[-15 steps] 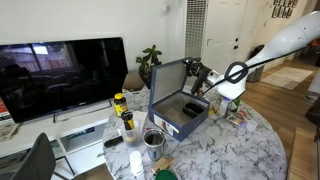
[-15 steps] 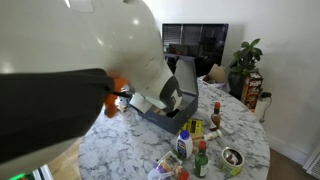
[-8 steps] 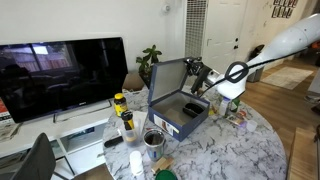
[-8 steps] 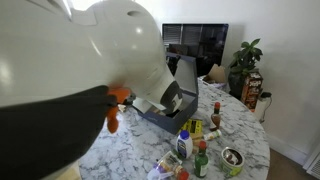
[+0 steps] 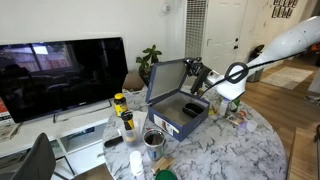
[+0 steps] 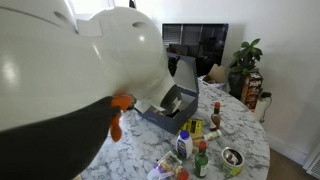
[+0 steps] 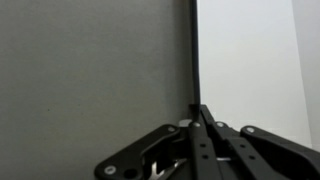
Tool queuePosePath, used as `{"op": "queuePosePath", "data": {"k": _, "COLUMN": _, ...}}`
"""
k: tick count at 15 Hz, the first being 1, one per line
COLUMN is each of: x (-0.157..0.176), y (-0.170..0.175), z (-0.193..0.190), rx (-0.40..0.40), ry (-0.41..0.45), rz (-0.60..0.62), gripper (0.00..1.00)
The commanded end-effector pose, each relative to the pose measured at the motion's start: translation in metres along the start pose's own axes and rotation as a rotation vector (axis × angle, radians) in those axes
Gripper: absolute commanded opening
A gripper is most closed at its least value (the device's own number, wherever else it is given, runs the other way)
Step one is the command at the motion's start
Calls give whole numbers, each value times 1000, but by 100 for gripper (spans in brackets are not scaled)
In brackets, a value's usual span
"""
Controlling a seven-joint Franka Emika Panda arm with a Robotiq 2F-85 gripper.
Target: Put the lid on the blue box
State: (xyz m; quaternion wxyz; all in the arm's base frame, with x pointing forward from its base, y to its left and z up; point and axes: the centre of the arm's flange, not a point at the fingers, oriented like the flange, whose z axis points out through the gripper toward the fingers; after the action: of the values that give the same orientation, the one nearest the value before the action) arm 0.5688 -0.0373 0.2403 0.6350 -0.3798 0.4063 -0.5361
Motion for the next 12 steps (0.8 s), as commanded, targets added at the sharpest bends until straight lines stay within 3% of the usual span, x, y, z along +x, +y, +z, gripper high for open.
{"op": "queuePosePath", "data": {"k": 1, "x": -3, "y": -2, "z": -8, "rx": -62, "ry": -14, "rz": -22, "gripper": 1}}
{"op": "queuePosePath", "data": {"k": 12, "x": 14, "y": -27, "z": -30, "rx": -250, "ry": -104, "rz": -105, "gripper": 1}}
